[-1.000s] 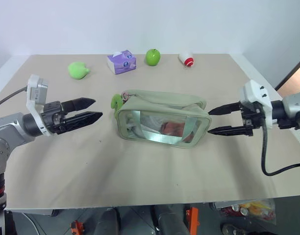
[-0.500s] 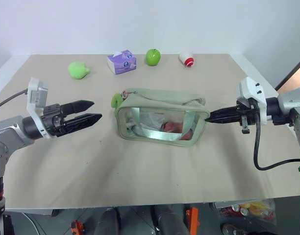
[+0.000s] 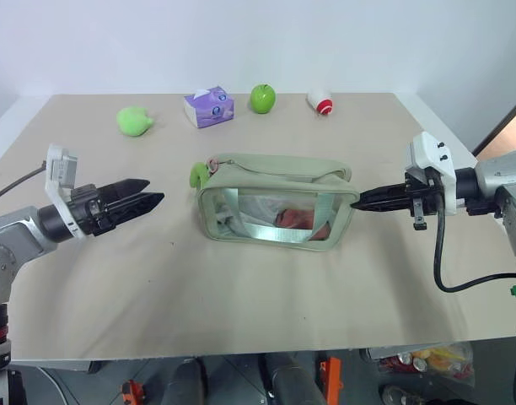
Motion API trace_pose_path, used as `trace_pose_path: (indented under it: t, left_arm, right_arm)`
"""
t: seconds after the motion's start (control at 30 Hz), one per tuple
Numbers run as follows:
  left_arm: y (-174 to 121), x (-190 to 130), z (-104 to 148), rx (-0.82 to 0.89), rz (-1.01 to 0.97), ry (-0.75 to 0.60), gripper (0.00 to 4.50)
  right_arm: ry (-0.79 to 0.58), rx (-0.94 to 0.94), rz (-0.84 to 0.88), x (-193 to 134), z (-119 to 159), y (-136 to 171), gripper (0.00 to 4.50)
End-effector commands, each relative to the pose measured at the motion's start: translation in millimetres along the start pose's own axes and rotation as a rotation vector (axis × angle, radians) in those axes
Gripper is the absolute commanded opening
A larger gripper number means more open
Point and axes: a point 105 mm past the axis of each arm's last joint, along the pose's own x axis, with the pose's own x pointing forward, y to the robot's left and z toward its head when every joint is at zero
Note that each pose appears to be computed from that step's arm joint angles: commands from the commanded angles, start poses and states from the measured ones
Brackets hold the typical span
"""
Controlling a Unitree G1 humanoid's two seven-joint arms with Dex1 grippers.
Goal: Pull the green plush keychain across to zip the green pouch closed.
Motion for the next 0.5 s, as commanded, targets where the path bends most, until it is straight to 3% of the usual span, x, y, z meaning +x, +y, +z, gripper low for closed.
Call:
trace_pose_path:
  t: [0.03, 0.37, 0.5]
  left_arm:
    - [1.4, 8.4, 8.6, 0.028, -0.001, -0.016, 4.50]
    - [5.4, 34.8, 10.4, -0.046, -0.006, -0.063, 4.50]
    - [12.2, 44.1, 0.0, -0.045, 0.017, -0.026, 4.50]
  right_arm:
    - [-0.020, -0.048, -0.001, 0.6, 10.9, 2.7, 0.01]
    - [-0.025, -0.044, -0.005, 1.5, 10.8, 5.4, 0.01]
    - [-0.026, -0.042, -0.010, 0.8, 10.7, 6.6, 0.01]
